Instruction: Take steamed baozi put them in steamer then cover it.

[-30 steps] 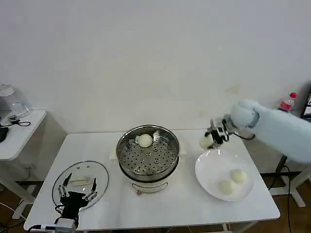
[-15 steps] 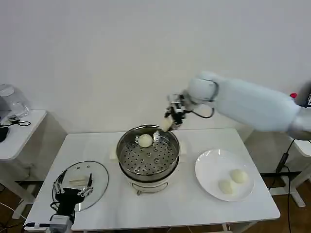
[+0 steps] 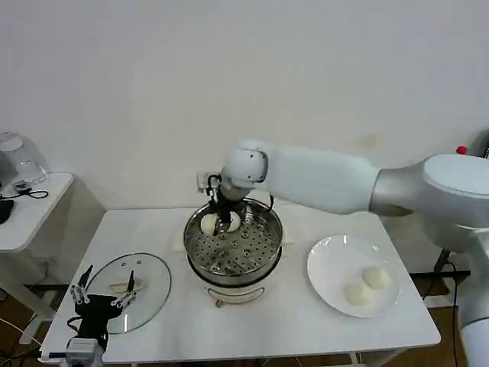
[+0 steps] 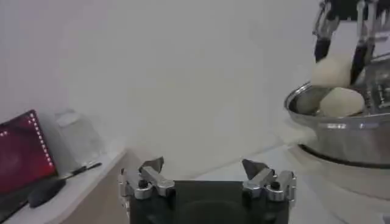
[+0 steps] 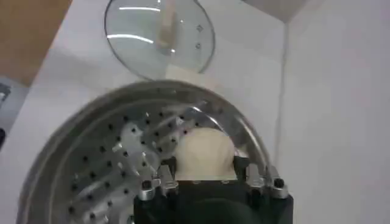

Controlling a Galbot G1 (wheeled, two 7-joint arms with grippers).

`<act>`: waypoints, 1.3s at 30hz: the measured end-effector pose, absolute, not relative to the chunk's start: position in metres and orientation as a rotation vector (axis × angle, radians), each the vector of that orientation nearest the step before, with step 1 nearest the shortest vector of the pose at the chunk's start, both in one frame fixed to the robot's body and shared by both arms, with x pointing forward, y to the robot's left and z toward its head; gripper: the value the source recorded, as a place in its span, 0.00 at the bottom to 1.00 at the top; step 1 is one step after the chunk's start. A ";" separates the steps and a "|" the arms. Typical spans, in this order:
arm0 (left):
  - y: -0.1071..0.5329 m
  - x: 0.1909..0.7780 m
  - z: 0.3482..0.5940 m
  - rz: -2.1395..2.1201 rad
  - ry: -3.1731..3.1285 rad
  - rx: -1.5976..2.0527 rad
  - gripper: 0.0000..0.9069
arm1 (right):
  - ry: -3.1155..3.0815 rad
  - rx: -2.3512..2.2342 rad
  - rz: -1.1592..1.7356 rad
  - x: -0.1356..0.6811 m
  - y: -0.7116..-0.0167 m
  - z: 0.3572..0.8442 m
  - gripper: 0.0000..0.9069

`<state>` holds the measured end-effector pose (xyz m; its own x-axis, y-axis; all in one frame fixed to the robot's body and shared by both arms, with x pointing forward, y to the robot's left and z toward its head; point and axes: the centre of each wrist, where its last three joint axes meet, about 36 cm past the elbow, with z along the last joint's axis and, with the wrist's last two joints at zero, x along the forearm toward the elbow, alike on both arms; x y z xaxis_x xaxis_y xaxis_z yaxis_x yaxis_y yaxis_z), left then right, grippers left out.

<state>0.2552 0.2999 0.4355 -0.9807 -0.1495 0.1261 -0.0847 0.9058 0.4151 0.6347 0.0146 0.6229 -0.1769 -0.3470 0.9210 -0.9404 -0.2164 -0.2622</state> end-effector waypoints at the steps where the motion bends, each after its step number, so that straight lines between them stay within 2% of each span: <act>1: 0.301 0.255 0.436 -0.626 -2.914 0.182 1.00 | -1.489 1.541 1.402 0.634 0.018 0.618 0.70; 21: 0.302 0.255 0.437 -0.630 -2.918 0.191 1.00 | -1.450 1.491 1.386 0.635 0.045 0.575 0.70; 22: 0.302 0.255 0.437 -0.631 -2.918 0.191 1.00 | -1.450 1.488 1.386 0.635 0.045 0.574 0.72; 23: 0.302 0.255 0.437 -0.631 -2.918 0.192 1.00 | -1.451 1.487 1.387 0.636 0.046 0.573 1.00; 32: 0.302 0.255 0.437 -0.631 -2.918 0.191 1.00 | -1.485 1.490 1.383 0.637 0.044 0.582 1.00; 39: 0.299 0.256 0.438 -0.626 -2.924 0.176 1.00 | -1.499 1.495 1.404 0.632 0.027 0.610 1.00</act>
